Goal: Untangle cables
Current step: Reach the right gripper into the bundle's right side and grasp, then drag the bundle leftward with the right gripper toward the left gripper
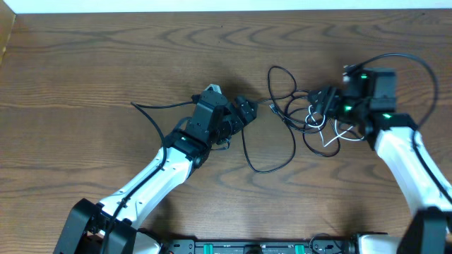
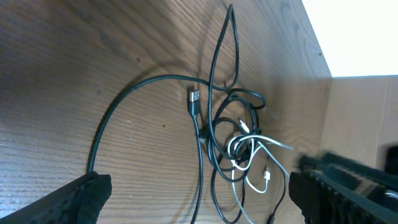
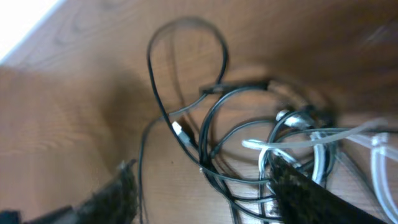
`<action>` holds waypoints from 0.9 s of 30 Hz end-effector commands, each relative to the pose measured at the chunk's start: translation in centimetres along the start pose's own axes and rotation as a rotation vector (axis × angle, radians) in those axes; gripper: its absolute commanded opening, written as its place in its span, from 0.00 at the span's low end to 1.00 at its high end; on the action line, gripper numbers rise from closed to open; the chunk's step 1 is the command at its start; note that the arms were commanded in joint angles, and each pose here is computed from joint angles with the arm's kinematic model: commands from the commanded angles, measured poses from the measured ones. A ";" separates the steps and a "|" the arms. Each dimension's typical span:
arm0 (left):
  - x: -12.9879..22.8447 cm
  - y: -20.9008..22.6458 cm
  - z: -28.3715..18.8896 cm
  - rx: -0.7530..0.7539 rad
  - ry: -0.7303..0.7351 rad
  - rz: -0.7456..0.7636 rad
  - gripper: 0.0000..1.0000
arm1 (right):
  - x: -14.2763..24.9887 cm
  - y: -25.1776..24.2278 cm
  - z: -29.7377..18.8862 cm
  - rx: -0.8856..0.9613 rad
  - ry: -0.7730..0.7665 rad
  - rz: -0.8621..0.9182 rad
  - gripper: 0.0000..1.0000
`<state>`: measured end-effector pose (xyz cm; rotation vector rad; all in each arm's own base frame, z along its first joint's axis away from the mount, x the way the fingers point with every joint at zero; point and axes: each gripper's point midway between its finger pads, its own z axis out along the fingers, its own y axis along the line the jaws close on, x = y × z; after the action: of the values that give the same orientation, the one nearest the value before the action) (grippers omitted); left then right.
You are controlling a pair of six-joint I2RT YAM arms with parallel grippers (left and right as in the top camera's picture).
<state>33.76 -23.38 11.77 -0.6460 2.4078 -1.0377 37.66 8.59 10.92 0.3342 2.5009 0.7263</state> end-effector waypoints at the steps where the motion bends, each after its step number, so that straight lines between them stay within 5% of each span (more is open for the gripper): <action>1: -0.1 -0.2 0.1 0.000 -0.005 -0.002 0.98 | 2.3 -1.1 1.9 0.027 0.093 0.008 0.55; 5: -0.1 -0.2 0.1 -0.001 -0.005 -0.002 0.98 | 3.4 -4.0 1.9 0.161 0.129 0.060 0.53; 9: -0.1 -0.2 0.1 0.000 -0.007 -0.002 0.98 | 4.0 -6.2 1.4 0.285 0.127 0.135 0.61; 14: -0.3 -0.1 0.1 -0.005 -0.016 -0.002 0.98 | 4.4 -8.6 1.8 0.415 0.093 0.238 0.55; 23: -0.2 -0.1 0.1 -0.008 -0.014 -0.003 0.98 | 5.5 -10.4 5.0 0.426 0.132 0.305 0.56; 27: -0.1 0.0 0.1 -0.009 -0.005 -0.004 0.98 | 6.4 -10.2 6.4 0.383 0.178 0.321 0.42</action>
<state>33.68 -23.33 11.66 -0.6486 2.4133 -1.0330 36.23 4.46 0.35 0.8072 2.7120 0.3675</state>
